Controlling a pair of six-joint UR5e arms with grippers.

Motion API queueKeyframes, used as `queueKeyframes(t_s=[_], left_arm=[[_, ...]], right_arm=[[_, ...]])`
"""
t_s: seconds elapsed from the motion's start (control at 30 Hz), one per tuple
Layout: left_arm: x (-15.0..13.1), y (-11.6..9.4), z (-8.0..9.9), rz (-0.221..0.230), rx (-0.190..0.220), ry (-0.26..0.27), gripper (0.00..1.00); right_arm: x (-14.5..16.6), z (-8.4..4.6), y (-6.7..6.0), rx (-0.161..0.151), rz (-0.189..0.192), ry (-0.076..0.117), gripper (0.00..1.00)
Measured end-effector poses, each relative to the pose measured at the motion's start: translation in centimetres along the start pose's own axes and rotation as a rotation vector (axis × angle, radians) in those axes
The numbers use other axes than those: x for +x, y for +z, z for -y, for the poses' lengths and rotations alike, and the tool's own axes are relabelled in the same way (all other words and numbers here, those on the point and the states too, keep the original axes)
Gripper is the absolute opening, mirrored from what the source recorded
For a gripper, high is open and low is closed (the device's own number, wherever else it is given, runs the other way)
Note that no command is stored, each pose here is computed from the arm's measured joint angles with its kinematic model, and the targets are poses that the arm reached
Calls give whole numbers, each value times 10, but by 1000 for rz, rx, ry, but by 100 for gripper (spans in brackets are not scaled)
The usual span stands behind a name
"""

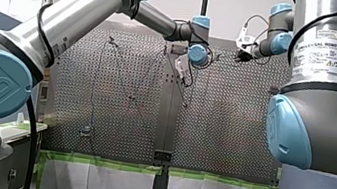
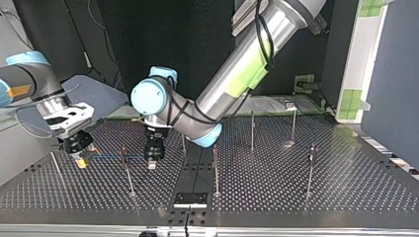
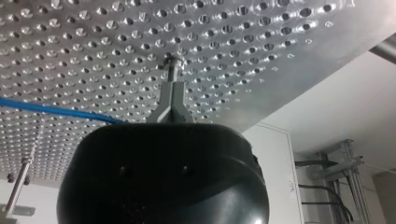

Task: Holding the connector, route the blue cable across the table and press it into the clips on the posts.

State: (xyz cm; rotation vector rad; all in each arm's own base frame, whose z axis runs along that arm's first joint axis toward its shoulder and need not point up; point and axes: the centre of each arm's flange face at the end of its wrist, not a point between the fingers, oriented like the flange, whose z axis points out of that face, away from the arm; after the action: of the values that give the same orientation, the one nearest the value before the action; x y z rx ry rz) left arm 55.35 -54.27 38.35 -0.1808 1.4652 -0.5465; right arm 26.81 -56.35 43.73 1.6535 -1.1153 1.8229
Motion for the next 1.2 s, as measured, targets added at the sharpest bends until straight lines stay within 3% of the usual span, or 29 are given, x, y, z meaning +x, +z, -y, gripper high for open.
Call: queueKeyframes(t_s=[0.1,0.17,0.2,0.23,0.27,0.3,0.33,0.37,0.4,0.47,0.5,0.53,1.2], left_arm=[[-1,2,-2,-3,6,-4,0],[-1,2,-2,-7,11,-9,18],[0,2,-2,-9,13,-11,18],[0,2,-2,-11,14,-13,28],[0,1,-1,-12,16,-15,44],[0,1,-1,-14,16,-16,44],[1,0,0,-16,17,-16,55],[1,0,1,-19,18,-16,72],[2,-1,1,-21,20,-16,72],[3,-3,3,-27,25,-15,86],[3,-3,4,-29,26,-14,86],[3,-3,4,-32,27,-13,100],[9,-22,2,-143,-14,6,100]], right_arm=[[-1,-3,1,-3,0,0,0],[-1,-5,1,-6,0,-1,0],[-1,-6,1,-8,1,-1,0],[-1,-7,1,-9,1,-1,0],[-1,-8,1,-9,0,-2,0],[-1,-8,1,-10,1,-2,0],[-1,-9,1,-10,1,-3,0],[-2,-9,1,-10,1,-4,0],[-2,-9,1,-10,1,-4,0],[-2,-9,1,-10,1,-5,0],[-2,-9,1,-10,1,-5,0],[-2,-9,1,-10,1,-5,0],[-4,-10,2,-8,5,-5,0]])
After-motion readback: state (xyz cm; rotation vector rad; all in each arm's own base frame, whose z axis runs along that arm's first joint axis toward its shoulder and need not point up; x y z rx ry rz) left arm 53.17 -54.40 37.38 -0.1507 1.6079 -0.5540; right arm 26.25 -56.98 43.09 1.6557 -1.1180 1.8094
